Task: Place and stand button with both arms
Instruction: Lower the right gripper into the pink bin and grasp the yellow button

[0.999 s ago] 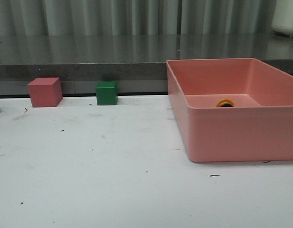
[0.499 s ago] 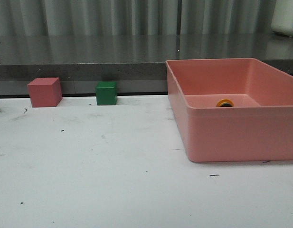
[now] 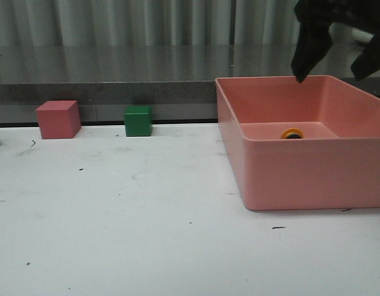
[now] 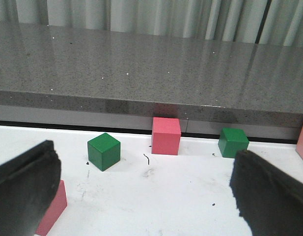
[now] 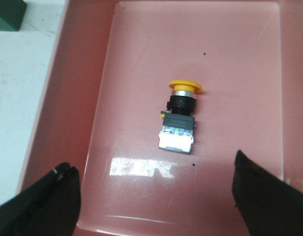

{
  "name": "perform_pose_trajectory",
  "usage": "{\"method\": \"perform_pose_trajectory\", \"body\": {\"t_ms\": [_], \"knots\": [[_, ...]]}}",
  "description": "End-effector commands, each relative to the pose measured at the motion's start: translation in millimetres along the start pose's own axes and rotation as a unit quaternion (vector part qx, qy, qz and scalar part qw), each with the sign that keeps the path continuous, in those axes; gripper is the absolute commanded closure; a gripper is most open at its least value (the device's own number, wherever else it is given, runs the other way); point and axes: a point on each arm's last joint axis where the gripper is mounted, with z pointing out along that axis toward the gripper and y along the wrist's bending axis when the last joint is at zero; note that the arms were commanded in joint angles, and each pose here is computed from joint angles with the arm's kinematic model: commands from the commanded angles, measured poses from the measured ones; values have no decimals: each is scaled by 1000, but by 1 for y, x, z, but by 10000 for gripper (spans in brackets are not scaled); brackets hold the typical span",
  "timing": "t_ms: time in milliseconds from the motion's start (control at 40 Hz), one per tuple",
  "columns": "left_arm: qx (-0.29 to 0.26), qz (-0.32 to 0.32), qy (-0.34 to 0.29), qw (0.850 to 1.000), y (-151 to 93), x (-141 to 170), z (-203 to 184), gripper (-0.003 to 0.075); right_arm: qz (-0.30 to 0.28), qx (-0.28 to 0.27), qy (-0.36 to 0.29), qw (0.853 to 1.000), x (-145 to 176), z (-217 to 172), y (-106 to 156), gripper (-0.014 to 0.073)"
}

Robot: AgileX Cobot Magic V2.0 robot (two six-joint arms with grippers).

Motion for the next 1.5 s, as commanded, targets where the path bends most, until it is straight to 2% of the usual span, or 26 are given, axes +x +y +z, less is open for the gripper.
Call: {"method": "perform_pose_trajectory", "body": {"t_ms": [0, 400, 724, 799, 849, 874, 949, 1024, 1099, 1224, 1473], "knots": [[4, -5, -46, 999, -1, -17, -1, 48, 16, -3, -16, 1000, -24, 9, 2, -48], [4, -5, -45, 999, -1, -17, -1, 48, 43, 11, 49, 998, -39, 90, -3, -48], [4, -5, -45, 999, -1, -17, -1, 48, 53, 20, 79, 995, -30, 120, -11, -40], [4, -5, -45, 999, -1, -17, -1, 48, 53, 20, 79, 995, -30, 120, -11, 36], [4, -5, -45, 999, -1, -17, -1, 48, 53, 20, 79, 995, -30, 120, -11, 129], [4, -5, -45, 999, -1, -17, -1, 48, 53, 20, 79, 995, -30, 120, -11, 202], [4, -5, -45, 999, -1, -17, -1, 48, 53, 21, 79, 995, -30, 120, -11, 330], [4, -5, -45, 999, -1, -17, -1, 48, 53, 20, 79, 995, -30, 120, -11, 416], [4, -5, -45, 999, -1, -17, -1, 48, 53, 20, 77, 995, -31, 118, -11, 453], [4, -5, -45, 999, -1, -17, -1, 48, 51, 16, 65, 996, -37, 104, -8, 454], [4, -5, -45, 999, -1, -17, -1, 48, 34, -11, -16, 999, -62, 28, 13, 454]]}}
